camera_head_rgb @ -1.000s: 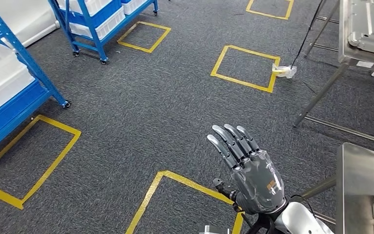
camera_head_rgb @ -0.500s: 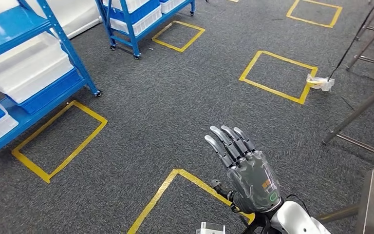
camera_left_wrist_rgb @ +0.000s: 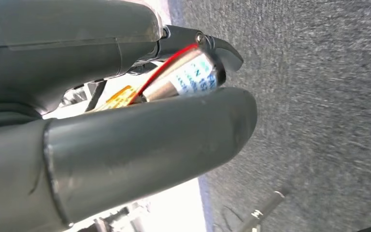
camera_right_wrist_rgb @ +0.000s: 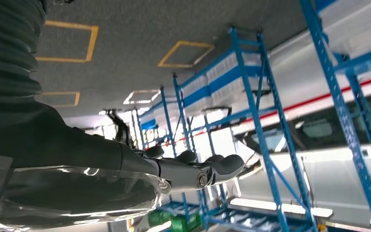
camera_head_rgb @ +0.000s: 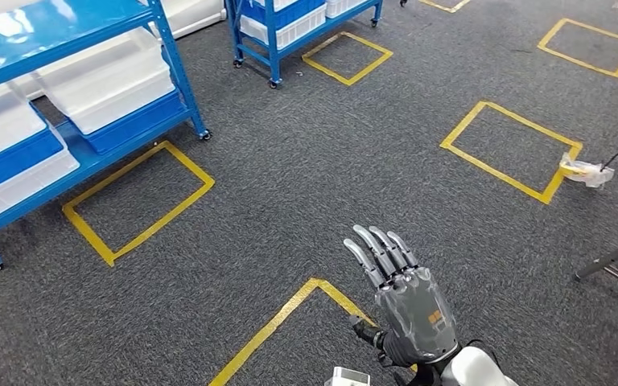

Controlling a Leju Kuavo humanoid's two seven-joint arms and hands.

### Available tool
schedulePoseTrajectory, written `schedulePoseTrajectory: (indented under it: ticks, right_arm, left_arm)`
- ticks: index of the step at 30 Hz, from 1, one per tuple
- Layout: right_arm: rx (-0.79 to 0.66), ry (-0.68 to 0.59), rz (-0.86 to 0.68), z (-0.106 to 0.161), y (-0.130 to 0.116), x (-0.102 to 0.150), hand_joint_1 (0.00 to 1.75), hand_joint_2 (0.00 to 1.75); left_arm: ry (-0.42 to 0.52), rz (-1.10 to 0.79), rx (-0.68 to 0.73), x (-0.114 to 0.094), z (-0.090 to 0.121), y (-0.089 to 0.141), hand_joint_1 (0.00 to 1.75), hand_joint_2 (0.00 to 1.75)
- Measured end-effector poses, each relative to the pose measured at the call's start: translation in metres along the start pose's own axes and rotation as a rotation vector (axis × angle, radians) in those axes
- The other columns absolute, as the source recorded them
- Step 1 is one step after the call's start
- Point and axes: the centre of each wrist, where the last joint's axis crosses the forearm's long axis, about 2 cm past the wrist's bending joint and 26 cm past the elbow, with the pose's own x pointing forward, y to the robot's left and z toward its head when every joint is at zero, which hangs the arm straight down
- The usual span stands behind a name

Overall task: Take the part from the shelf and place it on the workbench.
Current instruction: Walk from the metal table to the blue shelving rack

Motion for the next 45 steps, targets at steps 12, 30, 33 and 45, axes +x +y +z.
schedulePoseTrajectory:
  ticks: [12,30,33,45]
  right_arm:
    - [0.062,0.076,-0.068,0.023,0.023,0.004,0.0,1.75]
    - [0.093,0.099,-0.089,0.032,0.029,0.005,0.0,1.75]
    - [0.106,0.102,-0.092,0.034,0.031,0.005,0.0,1.75]
    - [0.11,0.108,-0.099,0.035,0.029,0.002,0.0,1.75]
  left_arm:
    - [-0.005,-0.002,0.001,-0.003,0.0,0.001,0.0,0.0]
    - [-0.012,0.003,-0.001,0.0,0.0,0.008,0.0,1.75]
    - [-0.014,0.005,0.0,0.002,0.0,0.009,0.0,1.75]
    - [-0.012,0.006,0.014,-0.001,0.0,0.014,0.0,1.75]
